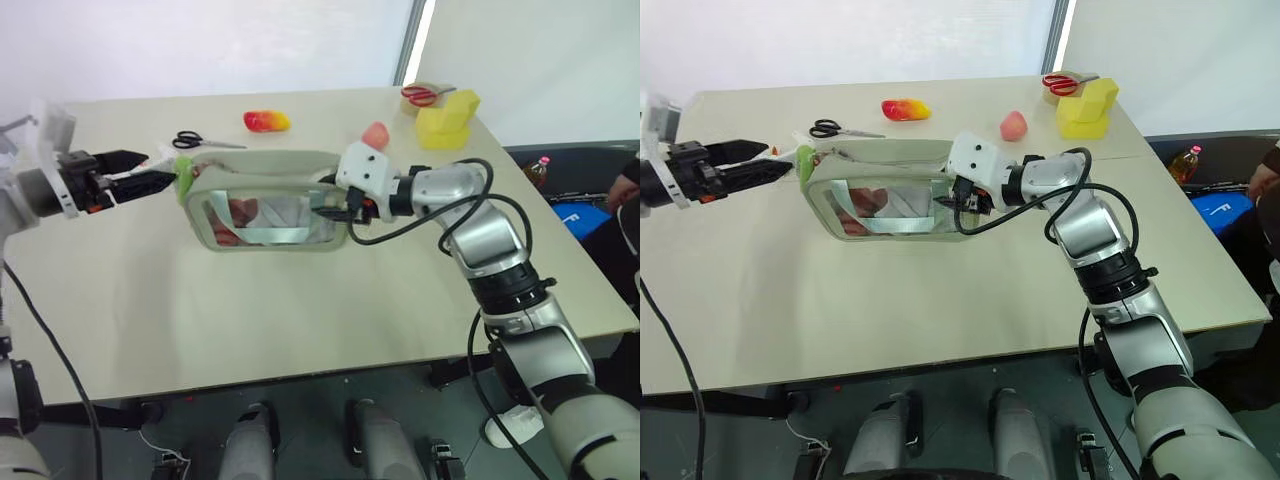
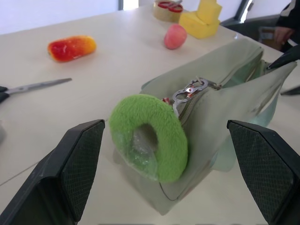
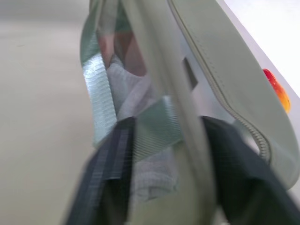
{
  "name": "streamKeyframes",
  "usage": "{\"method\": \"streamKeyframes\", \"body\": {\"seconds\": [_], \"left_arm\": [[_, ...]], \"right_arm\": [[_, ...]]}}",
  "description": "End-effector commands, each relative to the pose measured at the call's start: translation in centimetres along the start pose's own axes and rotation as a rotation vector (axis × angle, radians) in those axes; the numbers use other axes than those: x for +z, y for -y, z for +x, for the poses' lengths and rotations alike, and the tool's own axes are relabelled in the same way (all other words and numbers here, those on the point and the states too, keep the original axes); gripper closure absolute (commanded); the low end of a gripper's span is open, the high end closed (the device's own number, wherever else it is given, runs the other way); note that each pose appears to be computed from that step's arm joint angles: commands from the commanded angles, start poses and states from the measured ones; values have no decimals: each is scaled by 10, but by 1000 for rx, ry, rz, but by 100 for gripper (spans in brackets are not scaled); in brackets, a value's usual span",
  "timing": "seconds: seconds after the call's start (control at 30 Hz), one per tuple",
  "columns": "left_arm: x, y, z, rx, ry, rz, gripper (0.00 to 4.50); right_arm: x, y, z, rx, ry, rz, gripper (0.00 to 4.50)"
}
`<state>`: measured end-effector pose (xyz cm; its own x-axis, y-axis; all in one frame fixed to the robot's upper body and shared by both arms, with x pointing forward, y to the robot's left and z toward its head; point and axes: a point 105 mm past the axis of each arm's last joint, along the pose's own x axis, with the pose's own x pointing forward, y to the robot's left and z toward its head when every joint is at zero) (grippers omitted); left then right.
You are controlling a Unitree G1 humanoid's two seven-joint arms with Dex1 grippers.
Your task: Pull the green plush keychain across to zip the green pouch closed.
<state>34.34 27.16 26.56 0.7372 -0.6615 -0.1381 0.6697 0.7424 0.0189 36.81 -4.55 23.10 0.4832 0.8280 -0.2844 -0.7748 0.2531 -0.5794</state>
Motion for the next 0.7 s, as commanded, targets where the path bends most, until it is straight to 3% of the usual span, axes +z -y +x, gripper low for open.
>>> {"method": "streamKeyframes", "body": {"seconds": [0.03, 0.47, 0.57, 0.7], "left_arm": [[12, 1, -3, -10, 14, 58, 0], [-15, -16, 33, -11, 2, 3, 0], [-12, -15, 35, -19, 15, 3, 93], [-5, -13, 33, -30, 25, 15, 288]], "right_arm": [[13, 2, -3, 4, 29, -44, 431], [16, 0, -2, 18, 29, -62, 445], [16, 1, -3, 16, 30, -58, 450], [16, 1, -3, 14, 29, -59, 450]]}}
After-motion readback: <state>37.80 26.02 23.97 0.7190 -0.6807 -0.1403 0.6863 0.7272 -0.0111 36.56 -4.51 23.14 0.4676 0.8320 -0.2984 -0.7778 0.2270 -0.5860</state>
